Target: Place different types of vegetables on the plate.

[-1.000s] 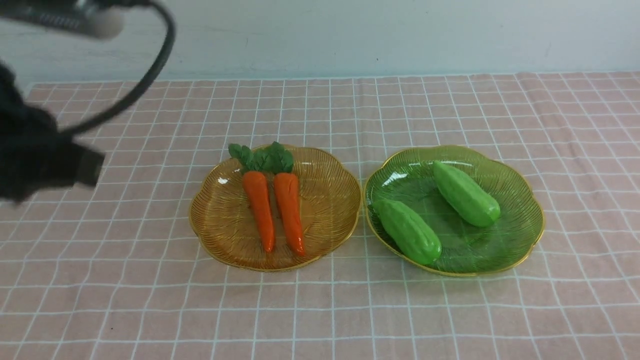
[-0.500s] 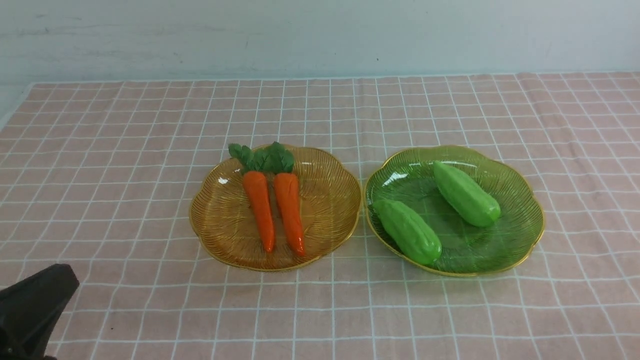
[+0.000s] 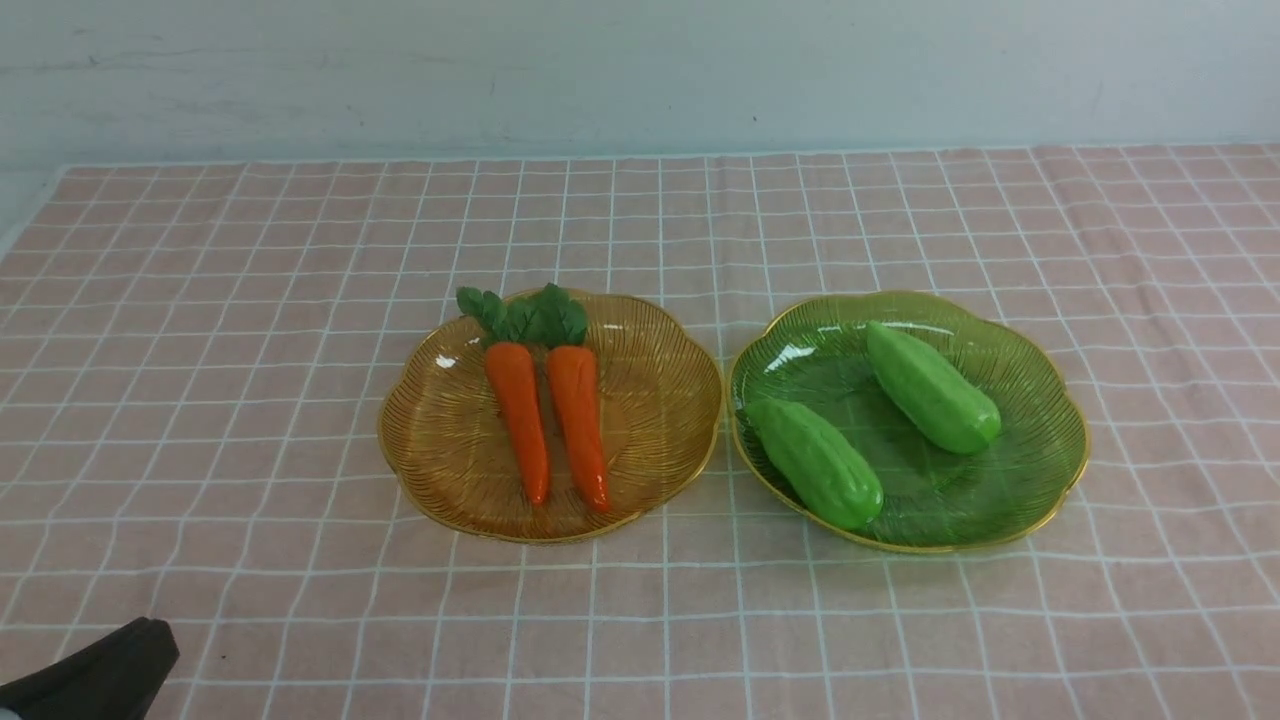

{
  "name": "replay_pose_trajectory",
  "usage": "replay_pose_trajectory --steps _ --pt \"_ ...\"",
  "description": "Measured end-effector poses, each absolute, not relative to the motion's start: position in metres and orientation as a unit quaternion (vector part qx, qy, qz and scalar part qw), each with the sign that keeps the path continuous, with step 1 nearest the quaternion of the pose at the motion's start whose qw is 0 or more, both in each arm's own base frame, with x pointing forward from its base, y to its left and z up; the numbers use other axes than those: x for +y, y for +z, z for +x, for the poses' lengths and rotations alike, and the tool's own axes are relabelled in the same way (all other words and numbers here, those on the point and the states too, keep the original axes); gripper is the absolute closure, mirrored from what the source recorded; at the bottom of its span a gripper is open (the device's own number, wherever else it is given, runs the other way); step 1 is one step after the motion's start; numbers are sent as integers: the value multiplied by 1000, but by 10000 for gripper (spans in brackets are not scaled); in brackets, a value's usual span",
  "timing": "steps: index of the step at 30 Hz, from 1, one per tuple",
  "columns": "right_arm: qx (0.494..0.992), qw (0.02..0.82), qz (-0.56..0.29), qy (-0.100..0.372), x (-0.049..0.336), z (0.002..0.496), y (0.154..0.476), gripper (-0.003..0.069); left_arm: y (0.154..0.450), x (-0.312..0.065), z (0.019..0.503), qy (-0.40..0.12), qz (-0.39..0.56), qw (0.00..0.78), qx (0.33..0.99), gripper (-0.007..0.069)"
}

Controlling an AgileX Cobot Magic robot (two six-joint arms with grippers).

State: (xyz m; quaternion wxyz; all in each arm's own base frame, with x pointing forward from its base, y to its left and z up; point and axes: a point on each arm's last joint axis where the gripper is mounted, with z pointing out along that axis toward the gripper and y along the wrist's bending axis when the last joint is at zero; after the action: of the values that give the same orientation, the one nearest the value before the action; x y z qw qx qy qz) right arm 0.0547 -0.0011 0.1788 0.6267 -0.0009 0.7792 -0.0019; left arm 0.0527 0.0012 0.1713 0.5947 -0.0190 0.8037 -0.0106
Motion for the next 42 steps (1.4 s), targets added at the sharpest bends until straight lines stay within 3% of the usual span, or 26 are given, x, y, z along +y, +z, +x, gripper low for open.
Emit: replay_pose_trajectory --steps 42 --pt "779 627 -2 -3 -1 55 179 676 170 1 52 2 2 589 808 629"
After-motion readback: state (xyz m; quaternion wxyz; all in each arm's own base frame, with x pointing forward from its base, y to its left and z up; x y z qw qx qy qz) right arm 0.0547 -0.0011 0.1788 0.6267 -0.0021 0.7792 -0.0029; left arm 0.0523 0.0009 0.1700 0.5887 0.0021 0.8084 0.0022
